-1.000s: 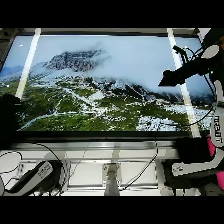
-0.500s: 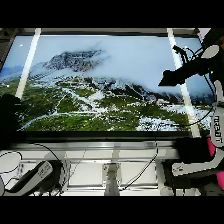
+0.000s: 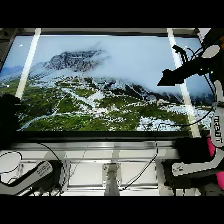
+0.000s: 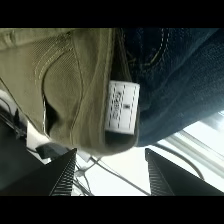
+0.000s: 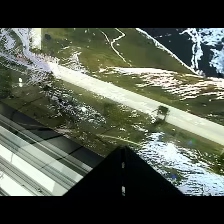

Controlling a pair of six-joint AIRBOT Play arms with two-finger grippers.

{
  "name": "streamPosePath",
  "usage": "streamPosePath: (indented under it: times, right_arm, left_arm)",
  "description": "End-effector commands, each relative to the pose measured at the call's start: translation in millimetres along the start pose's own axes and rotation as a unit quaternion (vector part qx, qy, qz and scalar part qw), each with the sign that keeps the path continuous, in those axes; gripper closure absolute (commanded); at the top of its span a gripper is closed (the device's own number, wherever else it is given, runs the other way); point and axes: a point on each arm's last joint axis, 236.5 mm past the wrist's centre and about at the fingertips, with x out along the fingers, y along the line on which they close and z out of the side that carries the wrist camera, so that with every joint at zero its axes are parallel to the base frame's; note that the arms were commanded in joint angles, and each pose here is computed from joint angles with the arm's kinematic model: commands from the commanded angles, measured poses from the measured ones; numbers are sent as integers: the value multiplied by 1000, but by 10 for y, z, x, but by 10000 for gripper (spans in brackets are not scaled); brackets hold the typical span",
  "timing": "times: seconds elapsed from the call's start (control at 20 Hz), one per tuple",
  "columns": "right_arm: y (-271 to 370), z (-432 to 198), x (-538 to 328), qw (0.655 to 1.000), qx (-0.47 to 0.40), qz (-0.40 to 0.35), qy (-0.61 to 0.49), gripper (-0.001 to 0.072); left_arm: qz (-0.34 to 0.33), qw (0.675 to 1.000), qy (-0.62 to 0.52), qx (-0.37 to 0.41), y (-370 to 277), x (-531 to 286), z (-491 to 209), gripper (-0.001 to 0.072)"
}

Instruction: Fold the clothes and pants, and hang the long-sleeved shirts on hangers.

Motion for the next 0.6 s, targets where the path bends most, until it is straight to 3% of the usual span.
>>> streamPosePath:
  times: [0.0, 0.05, 0.1, 0.2, 0.35, 0.55]
  right_arm:
    - [22, 8, -3, 1000, 0, 5, -2, 688]
    - [21, 8, -1, 1000, 0, 5, -2, 688]
    - [23, 8, -3, 1000, 0, 5, -2, 688]
    - [27, 11, -1, 1000, 0, 6, -2, 688]
    - [28, 13, -3, 1000, 0, 6, -3, 689]
    - [18, 36, -2, 1000, 1, 4, -8, 689]
  left_arm:
    - [3, 1000, -4, 8, -18, 85, 84, 238]
    - [4, 1000, -9, 10, -19, 99, 118, 239]
    - [6, 1000, -13, 11, -15, 110, 143, 286]
    - [8, 1000, -21, 13, -9, 121, 190, 486]
    - [10, 1000, -25, 13, -2, 117, 209, 690]
    - [13, 997, -47, -66, 92, -26, 294, 691]
